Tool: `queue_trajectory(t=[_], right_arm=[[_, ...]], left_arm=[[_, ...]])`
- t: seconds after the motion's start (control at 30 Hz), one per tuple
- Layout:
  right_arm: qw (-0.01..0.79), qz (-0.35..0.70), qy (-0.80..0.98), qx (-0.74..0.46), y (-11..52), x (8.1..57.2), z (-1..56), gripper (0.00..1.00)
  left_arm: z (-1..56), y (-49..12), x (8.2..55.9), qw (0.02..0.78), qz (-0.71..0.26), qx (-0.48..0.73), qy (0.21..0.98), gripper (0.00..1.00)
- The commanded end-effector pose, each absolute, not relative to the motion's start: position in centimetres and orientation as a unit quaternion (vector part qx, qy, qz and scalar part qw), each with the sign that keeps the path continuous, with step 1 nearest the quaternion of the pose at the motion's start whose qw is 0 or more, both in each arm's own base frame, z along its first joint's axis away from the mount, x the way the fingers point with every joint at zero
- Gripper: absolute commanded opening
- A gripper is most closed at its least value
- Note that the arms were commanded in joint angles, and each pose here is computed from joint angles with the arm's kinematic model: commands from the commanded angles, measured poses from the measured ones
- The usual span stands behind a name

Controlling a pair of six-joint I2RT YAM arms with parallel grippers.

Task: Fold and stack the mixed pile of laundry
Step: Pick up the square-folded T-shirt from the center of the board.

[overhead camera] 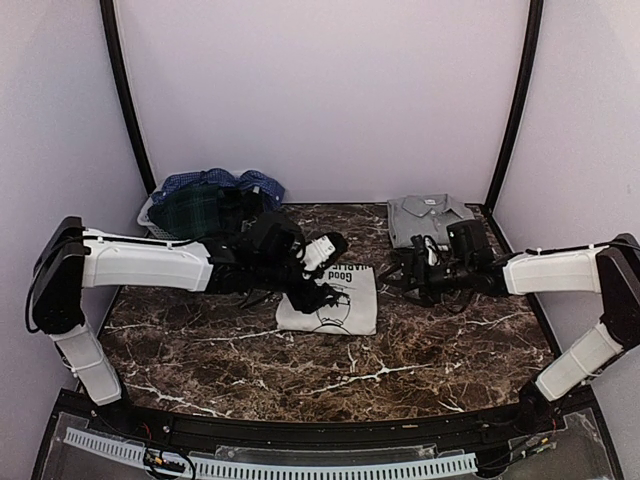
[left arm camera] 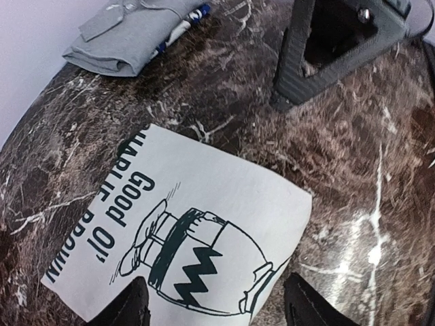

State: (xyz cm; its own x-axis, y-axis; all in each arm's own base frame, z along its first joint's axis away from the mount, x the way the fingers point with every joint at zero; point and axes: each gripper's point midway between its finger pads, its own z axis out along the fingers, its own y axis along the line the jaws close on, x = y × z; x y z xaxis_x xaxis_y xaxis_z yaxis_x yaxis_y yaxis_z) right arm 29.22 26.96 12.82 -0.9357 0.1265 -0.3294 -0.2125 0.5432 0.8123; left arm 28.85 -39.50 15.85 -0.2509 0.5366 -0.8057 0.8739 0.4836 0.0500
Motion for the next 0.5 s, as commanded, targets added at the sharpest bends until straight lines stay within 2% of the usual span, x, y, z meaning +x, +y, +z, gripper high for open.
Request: queue_trajectory(t=[0.0,0.1,0.23,0.47], right_arm=[[0.171,0.455,0.874,0.013,25.0,28.6,11.2,0.84],[0.167,0.452,0.876,0.038,24.3,28.2,10.3,0.84],[0.157,0.456,0.872,0.081,23.2,27.7,8.9,0.81],[0.153,0.459,0.869,0.105,22.6,27.2,7.9,0.82]], left_arm=[[11.8,-41.8,27.7,0.376,-0.133,0.566,0.721,0.65],[9.4,-44.0,27.6,0.367,-0.102,0.601,0.703,0.6],[7.5,-46.9,26.2,0.366,-0.107,0.634,0.672,0.56],[3.9,-48.9,25.4,0.339,-0.097,0.676,0.647,0.51]])
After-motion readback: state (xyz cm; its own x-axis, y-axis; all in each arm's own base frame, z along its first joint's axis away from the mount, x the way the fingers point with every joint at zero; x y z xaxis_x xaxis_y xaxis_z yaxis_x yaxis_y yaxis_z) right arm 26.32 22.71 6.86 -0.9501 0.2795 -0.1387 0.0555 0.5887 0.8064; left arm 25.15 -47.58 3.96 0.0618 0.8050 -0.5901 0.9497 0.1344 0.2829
